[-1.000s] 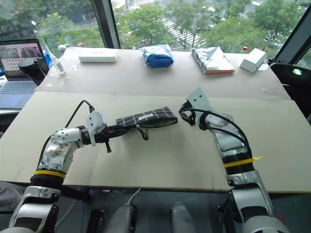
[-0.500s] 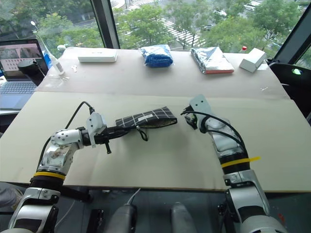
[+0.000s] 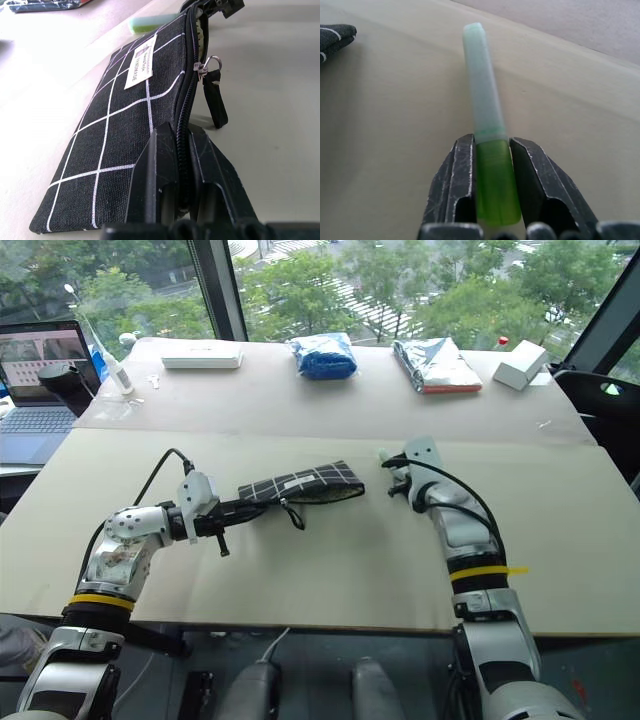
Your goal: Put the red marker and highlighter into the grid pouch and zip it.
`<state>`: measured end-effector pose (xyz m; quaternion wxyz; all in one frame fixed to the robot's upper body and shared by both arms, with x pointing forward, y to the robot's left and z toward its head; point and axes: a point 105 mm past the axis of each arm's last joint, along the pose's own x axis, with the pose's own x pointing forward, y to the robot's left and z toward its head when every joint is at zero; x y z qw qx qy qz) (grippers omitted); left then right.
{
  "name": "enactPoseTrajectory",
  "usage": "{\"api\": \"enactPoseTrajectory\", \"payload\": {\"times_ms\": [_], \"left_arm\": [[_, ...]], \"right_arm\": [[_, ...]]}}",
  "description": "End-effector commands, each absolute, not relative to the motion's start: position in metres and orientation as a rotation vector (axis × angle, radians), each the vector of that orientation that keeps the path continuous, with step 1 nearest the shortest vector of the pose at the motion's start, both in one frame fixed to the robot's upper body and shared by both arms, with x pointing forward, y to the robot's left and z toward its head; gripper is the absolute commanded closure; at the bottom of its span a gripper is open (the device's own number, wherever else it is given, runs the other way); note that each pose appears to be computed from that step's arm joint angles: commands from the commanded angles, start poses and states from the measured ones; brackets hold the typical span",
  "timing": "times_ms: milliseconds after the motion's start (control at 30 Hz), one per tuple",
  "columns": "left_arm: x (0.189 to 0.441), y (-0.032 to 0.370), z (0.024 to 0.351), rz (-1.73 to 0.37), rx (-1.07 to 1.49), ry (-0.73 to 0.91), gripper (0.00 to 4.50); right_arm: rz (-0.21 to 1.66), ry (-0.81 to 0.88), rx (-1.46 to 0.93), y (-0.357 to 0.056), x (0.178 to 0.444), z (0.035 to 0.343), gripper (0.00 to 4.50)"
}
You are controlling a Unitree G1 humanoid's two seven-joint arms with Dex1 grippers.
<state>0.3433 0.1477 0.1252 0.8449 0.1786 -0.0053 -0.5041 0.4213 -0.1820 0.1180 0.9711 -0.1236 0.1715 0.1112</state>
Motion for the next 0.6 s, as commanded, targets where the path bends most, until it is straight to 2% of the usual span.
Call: {"api": "enactPoseTrajectory", "payload": {"times_ms": [33, 133, 200, 300, 400, 500, 600], "left_arm": [[0.343, 0.146, 0.136, -1.063, 0.393, -0.057, 4.50], [0.344, 0.146, 0.137, -1.064, 0.394, -0.058, 4.50], [0.344, 0.146, 0.137, -1.064, 0.394, -0.058, 4.50], [0.344, 0.146, 0.137, -1.066, 0.394, -0.057, 4.50], [0.344, 0.146, 0.137, -1.067, 0.394, -0.056, 4.50], [0.344, 0.146, 0.137, -1.069, 0.395, -0.056, 4.50], [0.344, 0.146, 0.138, -1.069, 0.396, -0.056, 4.50]], "right_arm": [[0.211, 0.349, -0.238, -0.187, 0.420, 0.119, 3.95], [0.213, 0.333, -0.248, -0.187, 0.421, 0.122, 3.95], [0.231, 0.263, -0.253, -0.183, 0.422, 0.135, 3.95], [0.409, 0.045, -0.330, -0.160, 0.414, 0.178, 3.95], [0.477, -0.108, -0.426, -0.160, 0.403, 0.210, 3.95], [0.575, -0.233, -0.642, -0.167, 0.383, 0.233, 3.95], [0.729, -0.211, -0.738, -0.176, 0.356, 0.228, 3.95]]}}
